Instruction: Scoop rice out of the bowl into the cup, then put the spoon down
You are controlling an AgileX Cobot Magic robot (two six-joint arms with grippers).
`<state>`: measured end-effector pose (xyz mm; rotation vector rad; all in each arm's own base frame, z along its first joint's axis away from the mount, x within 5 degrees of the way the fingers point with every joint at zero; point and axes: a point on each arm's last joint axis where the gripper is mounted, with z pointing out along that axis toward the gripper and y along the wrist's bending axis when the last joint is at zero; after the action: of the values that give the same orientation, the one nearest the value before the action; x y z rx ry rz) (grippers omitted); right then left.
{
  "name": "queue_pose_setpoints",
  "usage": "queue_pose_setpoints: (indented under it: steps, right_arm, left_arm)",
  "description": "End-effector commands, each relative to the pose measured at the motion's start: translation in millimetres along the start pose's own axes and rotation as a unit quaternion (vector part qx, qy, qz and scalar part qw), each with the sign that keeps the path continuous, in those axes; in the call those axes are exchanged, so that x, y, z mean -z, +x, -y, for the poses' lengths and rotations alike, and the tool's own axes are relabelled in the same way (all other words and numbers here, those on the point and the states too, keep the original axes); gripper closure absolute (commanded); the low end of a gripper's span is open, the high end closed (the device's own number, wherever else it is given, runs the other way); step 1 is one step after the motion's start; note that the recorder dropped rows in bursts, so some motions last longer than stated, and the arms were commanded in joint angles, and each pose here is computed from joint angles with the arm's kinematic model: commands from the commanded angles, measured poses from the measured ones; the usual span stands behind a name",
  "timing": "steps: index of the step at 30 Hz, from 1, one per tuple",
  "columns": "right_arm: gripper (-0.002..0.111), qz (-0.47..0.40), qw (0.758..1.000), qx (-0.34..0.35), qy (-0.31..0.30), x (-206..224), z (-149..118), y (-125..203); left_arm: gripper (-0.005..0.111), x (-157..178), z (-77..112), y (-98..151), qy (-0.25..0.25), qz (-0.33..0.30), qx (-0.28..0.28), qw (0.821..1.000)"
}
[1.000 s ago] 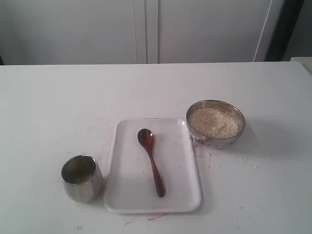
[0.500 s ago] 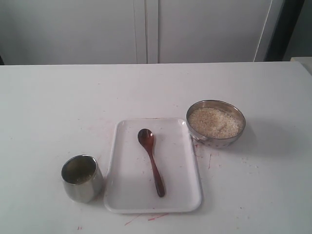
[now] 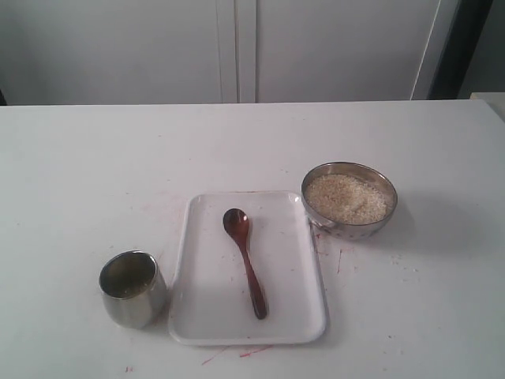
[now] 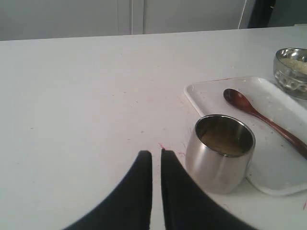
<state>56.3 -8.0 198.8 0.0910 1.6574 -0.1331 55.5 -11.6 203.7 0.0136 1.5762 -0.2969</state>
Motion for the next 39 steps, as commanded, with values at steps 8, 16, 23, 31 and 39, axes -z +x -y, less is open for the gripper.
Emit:
queue_pose_setpoints:
  steps: [8,16,23,31,39]
  right_arm:
    - [0.108,-0.080,0.997,0.004,-0.004,1.2,-0.9,15.8]
    - [0.108,-0.080,0.997,0.004,-0.004,1.2,-0.9,15.7]
    - [0.108,-0.080,0.997,0.004,-0.004,1.2,-0.9,15.7]
    - [0.108,-0.080,0.997,0.004,-0.004,1.2,-0.9,15.7]
    - [0.108,-0.080,0.997,0.004,-0.004,1.2,-0.9,15.7]
  left_arm:
    - [0.092,0.2,0.6,-2.6,0.002,0.005,0.004,1.000]
    - [0.092,0.2,0.6,-2.6,0.002,0.005,0.004,1.000]
    - [0.092,0.2,0.6,-2.6,0.002,0.005,0.004,1.000]
    - [0.092,0.2,0.6,-2.6,0.002,0.005,0.004,1.000]
    - [0.092,0.2,0.6,-2.6,0.002,0.005,0.004,1.000]
